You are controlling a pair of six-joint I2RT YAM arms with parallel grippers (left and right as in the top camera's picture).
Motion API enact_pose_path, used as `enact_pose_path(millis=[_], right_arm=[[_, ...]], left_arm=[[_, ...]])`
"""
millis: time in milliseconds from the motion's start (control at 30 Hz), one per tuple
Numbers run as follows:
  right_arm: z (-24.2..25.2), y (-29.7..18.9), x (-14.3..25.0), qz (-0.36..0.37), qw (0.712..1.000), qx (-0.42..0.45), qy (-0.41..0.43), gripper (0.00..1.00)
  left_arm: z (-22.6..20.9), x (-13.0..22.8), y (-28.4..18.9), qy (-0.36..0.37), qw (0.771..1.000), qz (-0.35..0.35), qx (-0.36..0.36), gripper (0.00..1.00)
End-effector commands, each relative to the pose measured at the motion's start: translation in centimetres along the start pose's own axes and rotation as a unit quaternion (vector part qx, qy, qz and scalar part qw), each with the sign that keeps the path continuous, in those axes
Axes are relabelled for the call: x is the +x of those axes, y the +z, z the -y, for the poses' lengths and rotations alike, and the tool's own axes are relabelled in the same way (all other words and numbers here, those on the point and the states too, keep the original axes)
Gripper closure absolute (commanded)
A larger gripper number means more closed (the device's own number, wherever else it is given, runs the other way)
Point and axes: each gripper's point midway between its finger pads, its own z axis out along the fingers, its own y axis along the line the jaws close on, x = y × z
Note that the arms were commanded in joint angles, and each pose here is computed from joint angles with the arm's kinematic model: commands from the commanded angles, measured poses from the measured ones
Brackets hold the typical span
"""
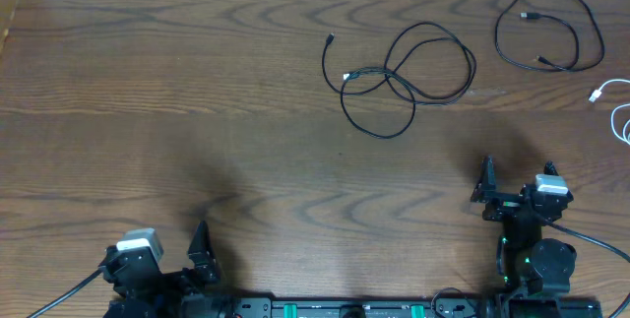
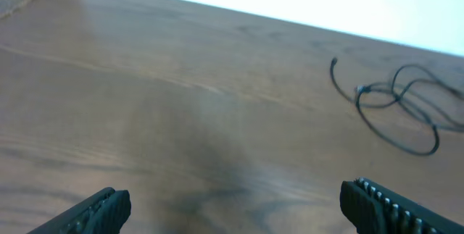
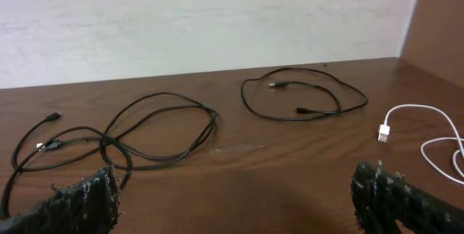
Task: Untangle cables
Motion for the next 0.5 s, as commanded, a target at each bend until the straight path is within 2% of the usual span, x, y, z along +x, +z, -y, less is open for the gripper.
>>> enact_pose_path(millis=[0, 467], right_arm=[[-0.1, -0.03, 0.04, 0.0, 1.0, -0.002, -0.006, 0.01], [-0.1, -0.03, 0.03, 0.0, 1.0, -0.002, -0.006, 0.01]], left_arm=[[0.3, -1.18, -0.61, -0.011, 1.0, 0.025, 0.011, 0.03], [0.85, -1.6, -0.15, -0.004, 0.999, 0.034, 0.024, 0.03]])
